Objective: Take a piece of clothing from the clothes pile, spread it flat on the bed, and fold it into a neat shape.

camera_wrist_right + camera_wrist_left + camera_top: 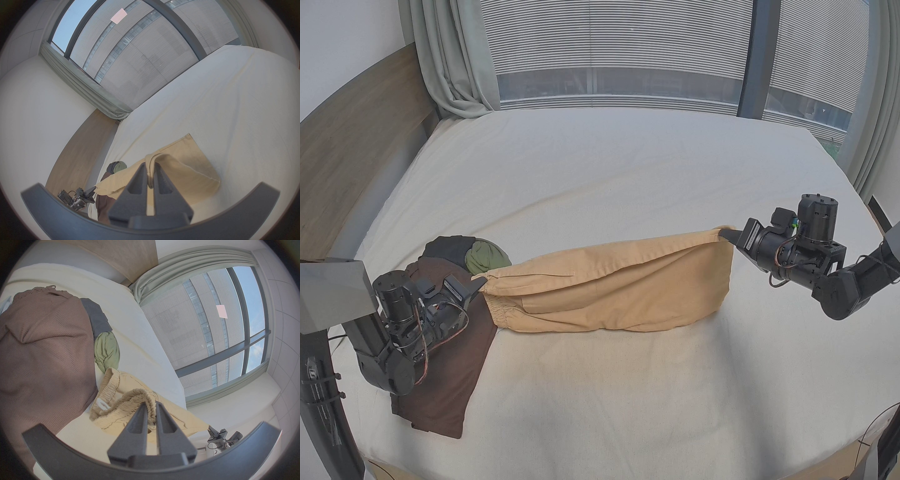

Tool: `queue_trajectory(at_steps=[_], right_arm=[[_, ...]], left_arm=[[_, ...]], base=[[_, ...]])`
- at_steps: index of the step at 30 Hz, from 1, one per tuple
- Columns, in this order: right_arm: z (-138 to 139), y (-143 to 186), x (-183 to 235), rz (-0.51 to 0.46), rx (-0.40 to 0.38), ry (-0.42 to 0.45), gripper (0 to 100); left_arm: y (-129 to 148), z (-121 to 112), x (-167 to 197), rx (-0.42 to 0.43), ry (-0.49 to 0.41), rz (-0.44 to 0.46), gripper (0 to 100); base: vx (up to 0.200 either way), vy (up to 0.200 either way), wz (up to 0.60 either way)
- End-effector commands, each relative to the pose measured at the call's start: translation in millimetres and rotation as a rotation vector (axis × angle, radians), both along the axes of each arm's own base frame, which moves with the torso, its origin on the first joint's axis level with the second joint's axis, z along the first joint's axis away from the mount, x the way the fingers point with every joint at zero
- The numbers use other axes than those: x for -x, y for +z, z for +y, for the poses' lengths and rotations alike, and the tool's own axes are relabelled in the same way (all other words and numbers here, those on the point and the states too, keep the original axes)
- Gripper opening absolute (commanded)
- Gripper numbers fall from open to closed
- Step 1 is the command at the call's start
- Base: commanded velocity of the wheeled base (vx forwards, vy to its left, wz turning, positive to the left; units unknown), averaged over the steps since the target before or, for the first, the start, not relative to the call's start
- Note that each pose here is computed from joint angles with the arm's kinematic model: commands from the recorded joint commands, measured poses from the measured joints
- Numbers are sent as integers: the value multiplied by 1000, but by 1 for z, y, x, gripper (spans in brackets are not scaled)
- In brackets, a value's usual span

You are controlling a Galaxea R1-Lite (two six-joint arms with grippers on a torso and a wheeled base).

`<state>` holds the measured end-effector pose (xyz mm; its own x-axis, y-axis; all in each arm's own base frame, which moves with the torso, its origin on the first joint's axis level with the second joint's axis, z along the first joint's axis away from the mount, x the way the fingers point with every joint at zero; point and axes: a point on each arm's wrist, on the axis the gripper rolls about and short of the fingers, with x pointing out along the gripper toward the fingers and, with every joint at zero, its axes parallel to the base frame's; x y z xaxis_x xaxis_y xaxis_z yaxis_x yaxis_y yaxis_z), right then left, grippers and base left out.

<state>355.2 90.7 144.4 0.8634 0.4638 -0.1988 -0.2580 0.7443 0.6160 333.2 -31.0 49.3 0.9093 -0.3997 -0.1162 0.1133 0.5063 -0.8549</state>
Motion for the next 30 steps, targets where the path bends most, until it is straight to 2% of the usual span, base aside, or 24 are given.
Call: queue_trajectory(at_steps=[1,30], right_arm=[[2,-11,-15,23,4,1,0],[5,-47,-80,16,-3,-24,0]], left_arm=[[-5,-2,-9,1,-4,-5,0],[-29,-5,-57,4,-4,-45,0]], base=[[0,0,0],[0,0,0]])
